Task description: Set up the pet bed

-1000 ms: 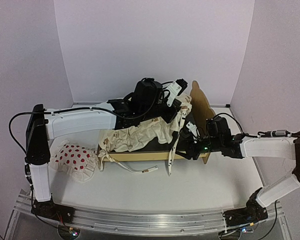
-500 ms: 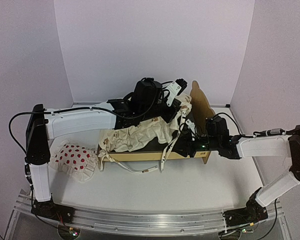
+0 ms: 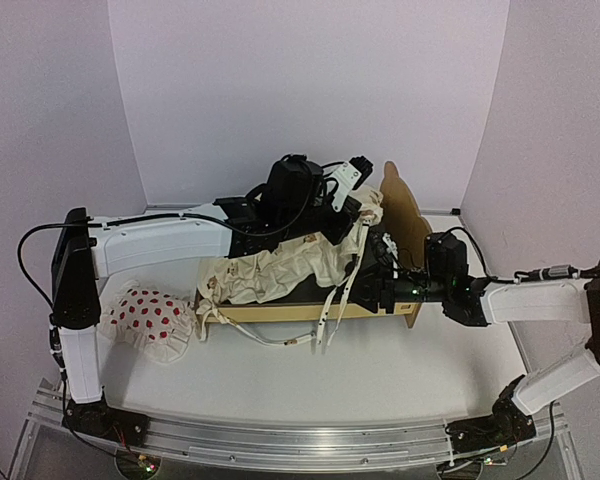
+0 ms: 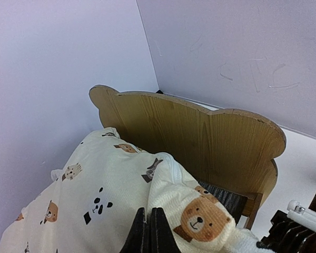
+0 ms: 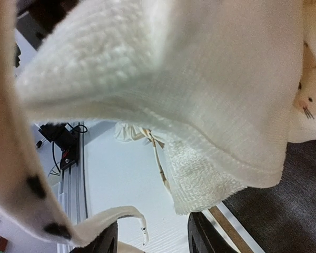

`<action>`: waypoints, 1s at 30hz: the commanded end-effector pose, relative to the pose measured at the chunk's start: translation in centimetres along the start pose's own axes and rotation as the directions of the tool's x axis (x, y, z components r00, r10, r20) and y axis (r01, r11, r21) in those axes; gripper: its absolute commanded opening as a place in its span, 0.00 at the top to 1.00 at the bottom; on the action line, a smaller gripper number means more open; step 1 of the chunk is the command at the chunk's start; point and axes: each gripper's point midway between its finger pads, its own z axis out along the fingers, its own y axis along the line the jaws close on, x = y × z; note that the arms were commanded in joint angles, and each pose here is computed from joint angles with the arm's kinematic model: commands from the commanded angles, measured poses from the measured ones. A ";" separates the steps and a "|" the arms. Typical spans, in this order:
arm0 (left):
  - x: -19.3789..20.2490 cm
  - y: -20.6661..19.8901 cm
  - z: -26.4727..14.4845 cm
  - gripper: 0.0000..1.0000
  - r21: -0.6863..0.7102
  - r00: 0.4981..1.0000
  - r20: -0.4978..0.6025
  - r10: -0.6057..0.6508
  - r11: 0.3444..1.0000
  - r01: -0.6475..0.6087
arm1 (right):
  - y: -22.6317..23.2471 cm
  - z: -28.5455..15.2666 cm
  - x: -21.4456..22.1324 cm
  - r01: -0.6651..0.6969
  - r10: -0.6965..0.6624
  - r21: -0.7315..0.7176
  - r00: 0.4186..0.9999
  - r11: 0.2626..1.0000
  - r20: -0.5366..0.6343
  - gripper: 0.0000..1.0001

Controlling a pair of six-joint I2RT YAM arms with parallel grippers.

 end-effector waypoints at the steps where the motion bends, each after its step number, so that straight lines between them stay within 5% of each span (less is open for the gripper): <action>1: -4.9 1.8 -2.5 1.00 -0.027 0.993 0.116 -0.034 0.999 0.038 | 2.2 -0.5 -2.7 0.015 -0.006 -0.087 0.996 0.996 0.093 0.56; 11: -4.9 1.6 -2.4 1.00 -0.019 0.993 0.112 -0.039 0.999 0.041 | 2.1 0.0 -4.1 -0.019 0.034 -0.108 0.990 0.994 0.138 0.66; 30: -4.3 2.6 -1.2 1.00 -0.058 0.995 0.081 -0.049 0.997 0.054 | 4.8 -2.0 -3.2 -0.040 0.067 -0.205 0.989 0.978 0.129 0.46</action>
